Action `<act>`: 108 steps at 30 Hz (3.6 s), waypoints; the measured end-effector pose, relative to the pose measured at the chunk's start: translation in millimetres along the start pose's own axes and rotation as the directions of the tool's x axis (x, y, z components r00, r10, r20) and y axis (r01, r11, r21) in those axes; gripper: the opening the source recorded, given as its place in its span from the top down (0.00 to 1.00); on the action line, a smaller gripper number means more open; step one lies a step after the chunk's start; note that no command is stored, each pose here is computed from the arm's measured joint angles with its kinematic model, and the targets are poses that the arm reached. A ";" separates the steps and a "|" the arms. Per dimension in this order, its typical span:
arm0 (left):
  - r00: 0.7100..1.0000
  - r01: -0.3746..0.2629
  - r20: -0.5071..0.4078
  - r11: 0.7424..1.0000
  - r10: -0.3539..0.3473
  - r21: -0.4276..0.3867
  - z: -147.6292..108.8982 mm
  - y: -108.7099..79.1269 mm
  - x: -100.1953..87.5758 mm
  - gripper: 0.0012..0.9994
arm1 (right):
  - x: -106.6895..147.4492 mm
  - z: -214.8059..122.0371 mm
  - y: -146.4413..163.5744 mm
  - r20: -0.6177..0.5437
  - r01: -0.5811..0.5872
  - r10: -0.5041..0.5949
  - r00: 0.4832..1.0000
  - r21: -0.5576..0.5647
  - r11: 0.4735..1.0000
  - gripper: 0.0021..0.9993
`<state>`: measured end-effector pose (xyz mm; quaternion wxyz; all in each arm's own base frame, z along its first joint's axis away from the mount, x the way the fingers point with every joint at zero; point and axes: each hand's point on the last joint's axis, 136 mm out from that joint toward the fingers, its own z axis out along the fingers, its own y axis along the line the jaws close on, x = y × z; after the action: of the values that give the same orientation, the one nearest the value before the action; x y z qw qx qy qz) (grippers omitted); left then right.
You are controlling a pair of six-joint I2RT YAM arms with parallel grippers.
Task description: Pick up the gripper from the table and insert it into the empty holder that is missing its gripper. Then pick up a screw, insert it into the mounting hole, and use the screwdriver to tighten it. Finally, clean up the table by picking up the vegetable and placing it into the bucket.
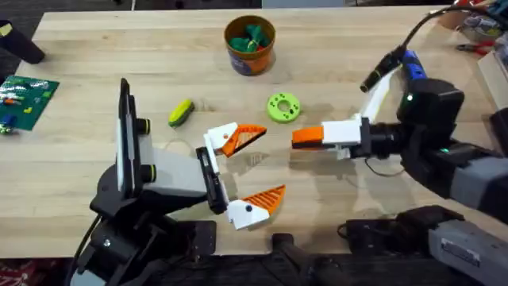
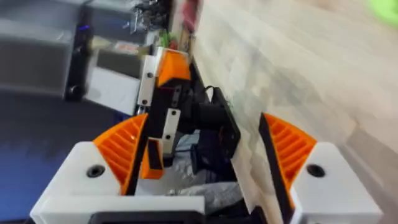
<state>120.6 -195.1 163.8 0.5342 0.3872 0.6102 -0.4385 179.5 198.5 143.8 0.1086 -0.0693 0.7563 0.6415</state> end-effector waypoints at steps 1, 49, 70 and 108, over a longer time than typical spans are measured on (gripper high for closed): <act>1.000 0.000 0.000 1.000 0.000 0.000 0.0 0.0 0.1 0.01 | -3.1 1.1 2.5 -0.006 0.013 -0.013 1.000 -0.022 1.000 0.01; 1.000 -0.005 0.010 0.998 0.006 -0.057 -0.2 9.8 -2.0 0.01 | -13.2 65.4 15.2 -0.302 -0.157 0.113 0.947 -0.129 0.979 0.01; 1.000 -0.003 0.016 0.994 0.005 -0.109 -3.2 20.9 -3.2 0.01 | -12.9 65.3 14.7 -0.305 -0.174 0.130 0.943 -0.122 0.977 0.01; 0.997 0.039 0.075 0.821 0.004 -0.569 -66.1 117.0 -12.0 0.01 | -11.9 65.0 15.2 -0.310 -0.172 0.126 0.942 -0.126 0.977 0.01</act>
<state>211.7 -95.5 164.5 0.6434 0.1879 0.6969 -0.2549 192.2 264.6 151.3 -0.0622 -0.1164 0.7162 0.6853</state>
